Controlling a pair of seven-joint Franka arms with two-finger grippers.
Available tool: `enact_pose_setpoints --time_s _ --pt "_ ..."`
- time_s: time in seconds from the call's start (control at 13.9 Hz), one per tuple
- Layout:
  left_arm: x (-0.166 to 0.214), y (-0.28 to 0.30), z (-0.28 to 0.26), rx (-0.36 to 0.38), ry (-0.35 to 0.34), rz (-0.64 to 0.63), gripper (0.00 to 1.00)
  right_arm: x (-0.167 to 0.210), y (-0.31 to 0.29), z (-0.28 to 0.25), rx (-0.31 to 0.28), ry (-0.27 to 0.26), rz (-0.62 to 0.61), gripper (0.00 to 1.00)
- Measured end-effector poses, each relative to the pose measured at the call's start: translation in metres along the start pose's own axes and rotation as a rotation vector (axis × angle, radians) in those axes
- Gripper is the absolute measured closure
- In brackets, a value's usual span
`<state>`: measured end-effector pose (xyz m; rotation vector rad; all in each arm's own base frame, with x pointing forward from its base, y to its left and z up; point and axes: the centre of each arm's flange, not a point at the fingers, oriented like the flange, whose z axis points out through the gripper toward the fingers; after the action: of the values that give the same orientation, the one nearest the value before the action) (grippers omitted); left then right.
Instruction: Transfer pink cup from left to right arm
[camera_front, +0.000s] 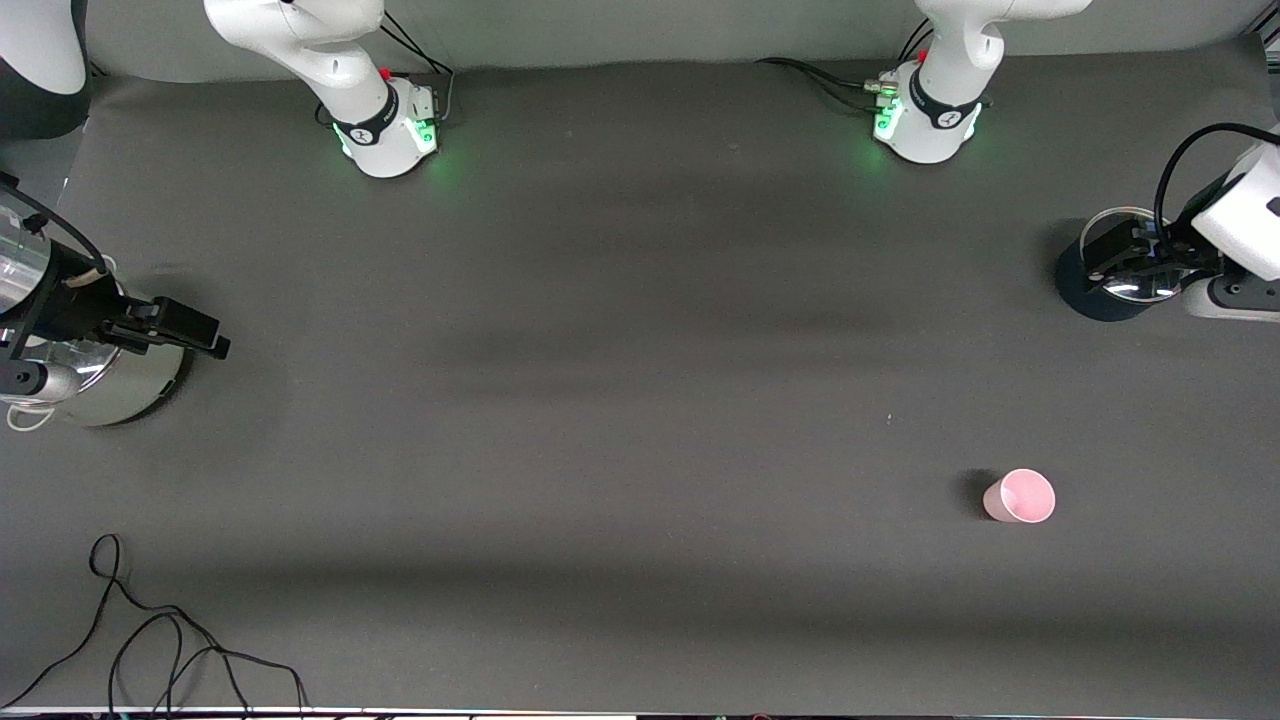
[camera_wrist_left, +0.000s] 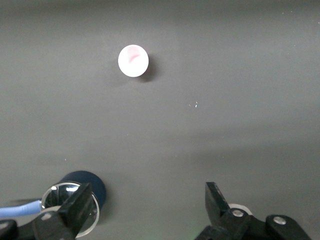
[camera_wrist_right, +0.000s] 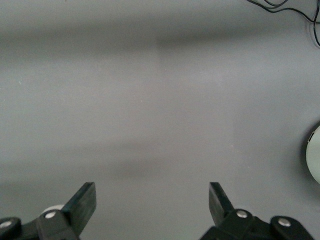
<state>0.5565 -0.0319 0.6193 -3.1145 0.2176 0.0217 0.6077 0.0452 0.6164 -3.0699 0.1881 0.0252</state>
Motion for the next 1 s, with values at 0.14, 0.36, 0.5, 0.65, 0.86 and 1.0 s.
enact_pose_setpoints --time_s 0.14,0.36,0.5,0.65,0.86,1.0 --pt "0.002 -0.007 -0.005 0.002 0.013 0.108 0.0 0.0 0.0 0.0 0.0 -0.001 0.0 0.0" --pt "0.007 -0.038 -0.006 -0.008 0.031 0.261 0.0 0.0 -0.001 0.001 0.0 -0.002 -0.001 0.0" --pt "0.013 -0.068 -0.002 -0.065 0.059 0.355 0.0 0.0 -0.001 0.001 0.0 -0.002 -0.001 0.0" --pt "0.017 -0.106 0.012 -0.155 0.097 0.45 0.0 0.0 -0.001 0.001 0.0 -0.002 -0.001 0.0" --pt "0.019 -0.173 0.056 -0.311 0.18 0.584 0.0 0.0 -0.001 0.001 -0.001 -0.003 -0.002 0.0" --pt "0.02 -0.217 0.094 -0.379 0.255 0.662 0.0 -0.001 -0.001 0.002 -0.001 -0.007 -0.002 0.0"
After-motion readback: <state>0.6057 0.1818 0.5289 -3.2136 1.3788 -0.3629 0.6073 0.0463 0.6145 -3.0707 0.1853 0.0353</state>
